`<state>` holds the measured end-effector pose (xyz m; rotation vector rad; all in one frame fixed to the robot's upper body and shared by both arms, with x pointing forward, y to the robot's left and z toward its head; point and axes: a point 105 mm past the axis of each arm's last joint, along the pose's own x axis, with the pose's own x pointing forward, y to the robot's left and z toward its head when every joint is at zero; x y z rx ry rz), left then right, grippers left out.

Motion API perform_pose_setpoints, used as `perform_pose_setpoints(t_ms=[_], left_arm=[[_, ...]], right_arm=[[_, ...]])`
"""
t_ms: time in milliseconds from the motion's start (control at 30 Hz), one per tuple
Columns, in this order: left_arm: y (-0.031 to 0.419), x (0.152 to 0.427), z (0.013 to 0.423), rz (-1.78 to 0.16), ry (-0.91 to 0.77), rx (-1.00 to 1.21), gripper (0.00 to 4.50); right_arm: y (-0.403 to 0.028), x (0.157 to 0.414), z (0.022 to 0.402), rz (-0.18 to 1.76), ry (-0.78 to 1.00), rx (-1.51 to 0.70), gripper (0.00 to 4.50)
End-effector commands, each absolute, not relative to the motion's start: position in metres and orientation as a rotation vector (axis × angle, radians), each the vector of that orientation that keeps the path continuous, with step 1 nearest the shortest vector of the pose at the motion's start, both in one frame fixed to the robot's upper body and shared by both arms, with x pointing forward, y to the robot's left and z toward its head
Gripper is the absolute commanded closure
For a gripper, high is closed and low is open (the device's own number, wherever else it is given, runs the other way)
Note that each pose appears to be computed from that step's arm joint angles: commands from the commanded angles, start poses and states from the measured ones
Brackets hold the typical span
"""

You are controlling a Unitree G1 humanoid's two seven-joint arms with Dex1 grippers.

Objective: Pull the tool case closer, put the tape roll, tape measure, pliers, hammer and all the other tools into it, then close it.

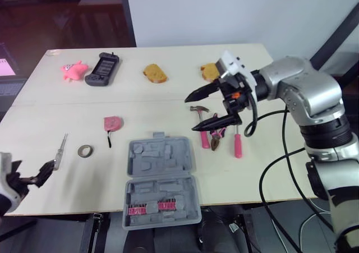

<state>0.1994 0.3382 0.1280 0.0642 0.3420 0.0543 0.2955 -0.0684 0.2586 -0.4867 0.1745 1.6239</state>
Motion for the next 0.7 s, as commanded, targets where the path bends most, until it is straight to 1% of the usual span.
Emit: perform_pose_setpoints(t_ms=[33,67,167,367,467,633,700], left_arm=[[0.326,0.214,0.121,-0.041,0.377,0.07,0.0],[0.326,0.221,0.117,-0.054,0.399,0.069,0.0],[0.319,0.252,0.101,-0.125,0.5,0.095,0.0],[0.312,0.29,0.09,-0.132,0.589,0.08,0.0],[0.306,0.302,0.087,-0.142,0.619,0.094,0.0],[0.303,0.308,0.085,-0.144,0.65,0.099,0.0],[0.3,0.308,0.083,-0.142,0.665,0.099,0.51]], right_arm=[[-0.068,0.286,0.272,1.625,0.132,-0.484,0.1],[-0.068,0.283,0.272,1.633,0.149,-0.466,0.1],[-0.073,0.276,0.273,1.629,0.194,-0.434,0.1],[-0.083,0.272,0.27,1.565,0.229,-0.422,0.1],[-0.088,0.27,0.266,1.529,0.251,-0.422,0.1],[-0.089,0.269,0.267,1.507,0.252,-0.415,0.1],[-0.091,0.27,0.267,1.495,0.254,-0.418,0.0]])
